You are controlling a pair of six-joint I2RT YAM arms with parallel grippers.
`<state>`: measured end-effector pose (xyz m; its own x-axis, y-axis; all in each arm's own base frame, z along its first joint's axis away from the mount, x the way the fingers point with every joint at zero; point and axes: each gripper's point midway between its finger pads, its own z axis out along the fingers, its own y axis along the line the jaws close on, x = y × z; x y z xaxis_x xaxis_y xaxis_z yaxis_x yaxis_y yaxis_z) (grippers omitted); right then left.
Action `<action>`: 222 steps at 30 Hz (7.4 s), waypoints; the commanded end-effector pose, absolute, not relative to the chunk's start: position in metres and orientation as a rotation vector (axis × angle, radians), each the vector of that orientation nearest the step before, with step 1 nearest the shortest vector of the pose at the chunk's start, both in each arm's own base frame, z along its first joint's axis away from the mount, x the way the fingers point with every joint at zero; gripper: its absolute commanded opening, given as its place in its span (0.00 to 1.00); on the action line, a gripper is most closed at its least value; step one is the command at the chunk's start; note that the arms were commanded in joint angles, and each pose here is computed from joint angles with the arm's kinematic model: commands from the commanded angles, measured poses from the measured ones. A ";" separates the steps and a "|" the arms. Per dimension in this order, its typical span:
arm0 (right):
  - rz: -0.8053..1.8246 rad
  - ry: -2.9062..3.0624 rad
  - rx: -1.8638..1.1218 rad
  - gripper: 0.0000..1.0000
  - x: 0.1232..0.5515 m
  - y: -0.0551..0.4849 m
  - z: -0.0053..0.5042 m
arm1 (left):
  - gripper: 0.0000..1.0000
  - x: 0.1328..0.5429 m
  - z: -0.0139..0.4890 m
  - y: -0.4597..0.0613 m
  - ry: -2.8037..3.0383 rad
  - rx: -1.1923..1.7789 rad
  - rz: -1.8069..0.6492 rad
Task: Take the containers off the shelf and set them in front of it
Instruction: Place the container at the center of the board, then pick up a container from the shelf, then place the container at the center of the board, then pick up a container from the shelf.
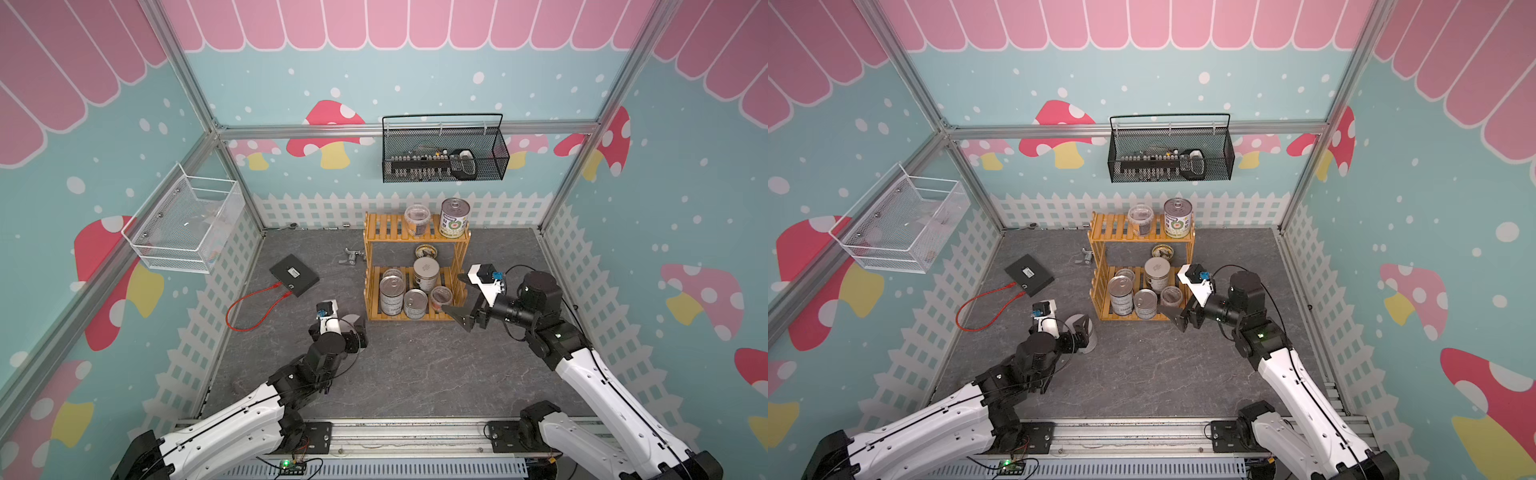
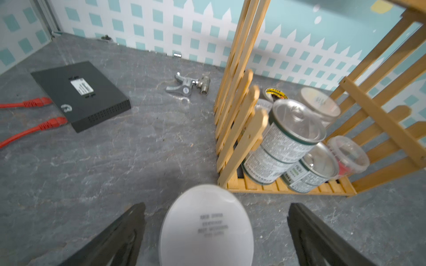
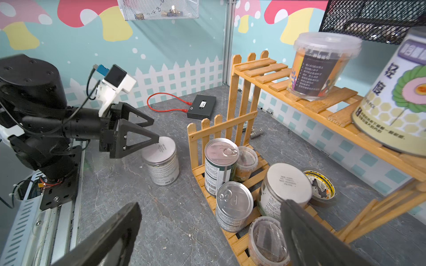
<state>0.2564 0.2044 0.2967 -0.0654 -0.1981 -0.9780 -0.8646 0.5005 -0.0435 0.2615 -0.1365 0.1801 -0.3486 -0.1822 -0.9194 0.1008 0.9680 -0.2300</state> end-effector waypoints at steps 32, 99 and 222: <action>0.442 1.598 -0.698 0.99 0.278 0.161 0.355 | 0.99 0.421 0.396 -0.308 1.636 0.639 -0.477; 0.444 1.614 -0.727 0.99 0.293 0.166 0.341 | 0.67 0.223 0.164 -0.273 2.011 0.240 -0.436; 0.529 1.459 -0.883 0.70 0.392 0.206 0.420 | 0.99 0.295 0.350 -0.228 1.573 0.524 -0.834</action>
